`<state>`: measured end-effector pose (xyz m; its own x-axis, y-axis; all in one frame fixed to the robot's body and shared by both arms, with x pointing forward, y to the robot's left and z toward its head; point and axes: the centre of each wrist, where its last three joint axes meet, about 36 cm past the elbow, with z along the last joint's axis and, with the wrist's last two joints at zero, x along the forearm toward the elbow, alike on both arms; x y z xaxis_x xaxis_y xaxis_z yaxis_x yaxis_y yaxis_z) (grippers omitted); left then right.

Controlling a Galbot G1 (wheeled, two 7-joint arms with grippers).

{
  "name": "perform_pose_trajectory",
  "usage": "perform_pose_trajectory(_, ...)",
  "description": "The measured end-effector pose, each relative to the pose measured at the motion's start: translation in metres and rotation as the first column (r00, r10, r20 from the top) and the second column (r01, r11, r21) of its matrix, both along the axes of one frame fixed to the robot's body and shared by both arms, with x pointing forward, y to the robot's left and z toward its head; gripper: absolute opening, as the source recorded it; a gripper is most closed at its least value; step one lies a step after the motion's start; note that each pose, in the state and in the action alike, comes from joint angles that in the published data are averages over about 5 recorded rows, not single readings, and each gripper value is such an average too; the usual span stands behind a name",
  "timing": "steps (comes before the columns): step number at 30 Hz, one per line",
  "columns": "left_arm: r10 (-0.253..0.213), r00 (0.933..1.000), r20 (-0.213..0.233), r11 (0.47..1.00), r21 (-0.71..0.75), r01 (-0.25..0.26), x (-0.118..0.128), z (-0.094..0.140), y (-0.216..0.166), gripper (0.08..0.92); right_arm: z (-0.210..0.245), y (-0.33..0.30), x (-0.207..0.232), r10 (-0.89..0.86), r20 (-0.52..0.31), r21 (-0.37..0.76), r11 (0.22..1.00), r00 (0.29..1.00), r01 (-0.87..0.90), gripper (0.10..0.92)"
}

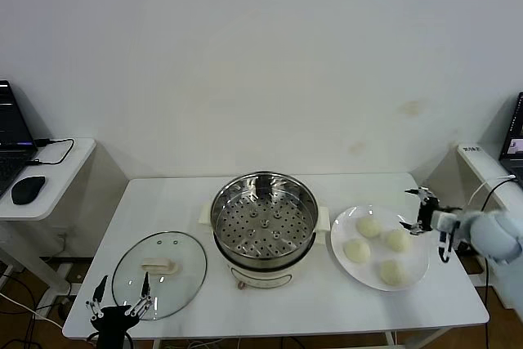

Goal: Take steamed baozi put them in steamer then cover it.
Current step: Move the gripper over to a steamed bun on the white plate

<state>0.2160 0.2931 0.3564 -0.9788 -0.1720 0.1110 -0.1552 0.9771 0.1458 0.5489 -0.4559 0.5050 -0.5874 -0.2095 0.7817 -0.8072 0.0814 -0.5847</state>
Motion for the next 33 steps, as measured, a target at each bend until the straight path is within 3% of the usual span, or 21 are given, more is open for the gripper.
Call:
perform_pose_trajectory(7, 0.013, 0.9999, 0.004, 1.000, 0.006, -0.013, 0.003, 0.000, 0.006, 0.823, -0.001, 0.013, 0.042, 0.058, -0.136, -0.047, 0.997, 0.989, -0.064, 0.823)
perform_pose_trajectory(17, 0.022, 0.9996, 0.016, 1.000, 0.019, -0.023, 0.010, 0.004, 0.014, 0.823, -0.025, 0.044, 0.073, 0.092, -0.263, -0.090, 0.989, 0.960, -0.120, 0.823)
perform_pose_trajectory(33, 0.031, 0.9992, 0.023, 0.999, 0.023, -0.032, 0.011, 0.004, 0.018, 0.823, -0.051, 0.069, 0.097, 0.076, -0.321, -0.144, 0.981, 0.944, -0.128, 0.823)
